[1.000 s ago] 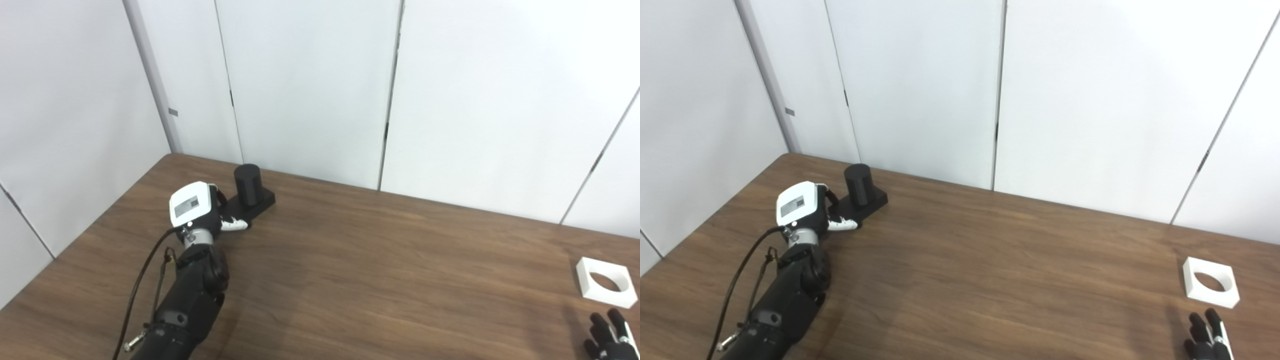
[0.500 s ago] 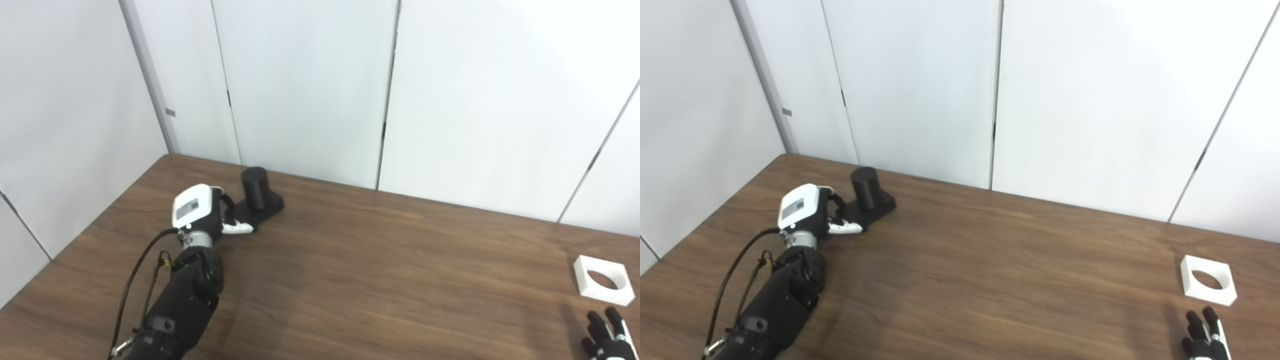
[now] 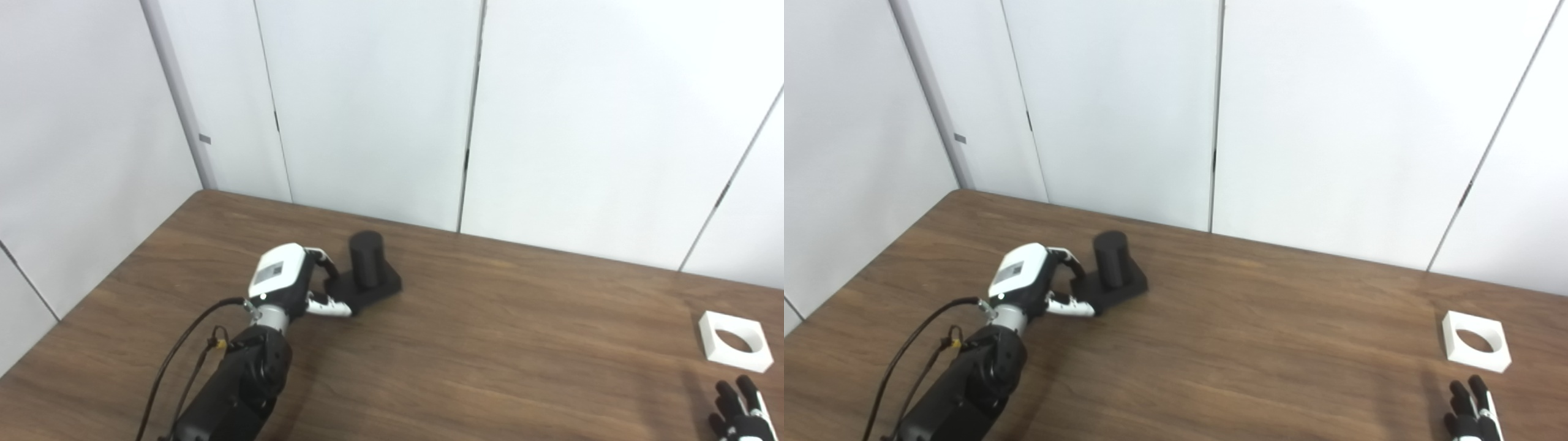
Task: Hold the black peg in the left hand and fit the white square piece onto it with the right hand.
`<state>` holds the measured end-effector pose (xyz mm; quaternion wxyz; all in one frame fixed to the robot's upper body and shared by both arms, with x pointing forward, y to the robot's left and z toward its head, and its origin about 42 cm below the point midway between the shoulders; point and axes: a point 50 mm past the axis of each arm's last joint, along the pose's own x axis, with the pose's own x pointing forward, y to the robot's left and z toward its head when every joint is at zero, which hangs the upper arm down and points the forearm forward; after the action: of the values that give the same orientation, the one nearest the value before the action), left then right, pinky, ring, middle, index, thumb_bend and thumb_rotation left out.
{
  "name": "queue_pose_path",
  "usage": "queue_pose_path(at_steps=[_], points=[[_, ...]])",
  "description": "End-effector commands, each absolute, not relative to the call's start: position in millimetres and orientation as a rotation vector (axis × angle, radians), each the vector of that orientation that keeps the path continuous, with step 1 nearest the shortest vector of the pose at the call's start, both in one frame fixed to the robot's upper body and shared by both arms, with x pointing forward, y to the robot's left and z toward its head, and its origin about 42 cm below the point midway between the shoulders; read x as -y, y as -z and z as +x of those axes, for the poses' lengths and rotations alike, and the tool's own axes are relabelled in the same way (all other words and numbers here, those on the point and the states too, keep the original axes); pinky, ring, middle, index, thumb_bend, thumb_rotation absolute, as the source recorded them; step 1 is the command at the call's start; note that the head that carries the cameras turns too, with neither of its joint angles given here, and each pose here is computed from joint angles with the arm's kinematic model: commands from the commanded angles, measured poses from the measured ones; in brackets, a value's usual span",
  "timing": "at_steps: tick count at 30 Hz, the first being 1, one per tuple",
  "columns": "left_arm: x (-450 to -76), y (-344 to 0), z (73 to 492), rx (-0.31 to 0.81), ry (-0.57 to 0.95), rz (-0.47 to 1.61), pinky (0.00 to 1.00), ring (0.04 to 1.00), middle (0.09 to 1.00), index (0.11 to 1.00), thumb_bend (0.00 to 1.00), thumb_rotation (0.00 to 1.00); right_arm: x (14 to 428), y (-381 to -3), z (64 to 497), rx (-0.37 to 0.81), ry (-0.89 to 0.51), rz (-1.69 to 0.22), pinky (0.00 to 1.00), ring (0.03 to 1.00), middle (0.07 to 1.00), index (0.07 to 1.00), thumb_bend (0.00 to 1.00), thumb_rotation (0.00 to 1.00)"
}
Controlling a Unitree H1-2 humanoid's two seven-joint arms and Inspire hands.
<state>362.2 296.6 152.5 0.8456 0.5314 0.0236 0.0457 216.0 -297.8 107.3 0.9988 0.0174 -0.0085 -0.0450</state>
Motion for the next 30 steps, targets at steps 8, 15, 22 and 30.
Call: queue_pose_path(at_steps=[8,15,22,30], points=[[-274,-170,338,0.125,0.049,1.124,0.7,0.799,0.756,0.487,0.51,0.05,289,-108,205,-0.011,0.098,0.046,1.0,1.0,0.965,1.0,0.48,0.79],[-245,-156,305,0.133,0.195,1.08,0.69,0.793,0.762,0.488,0.51,0.05,284,-113,205,-0.014,0.098,0.03,1.0,1.0,0.961,1.0,0.45,0.78],[-224,-150,269,0.133,0.309,1.041,0.69,0.805,0.782,0.49,0.5,0.05,277,-119,203,-0.025,0.1,0.012,1.0,0.99,0.948,1.0,0.41,0.75],[-210,-146,244,0.143,0.382,1.003,0.69,0.792,0.772,0.489,0.5,0.05,272,-126,202,-0.036,0.108,-0.005,0.99,0.973,0.94,1.0,0.44,0.79]])
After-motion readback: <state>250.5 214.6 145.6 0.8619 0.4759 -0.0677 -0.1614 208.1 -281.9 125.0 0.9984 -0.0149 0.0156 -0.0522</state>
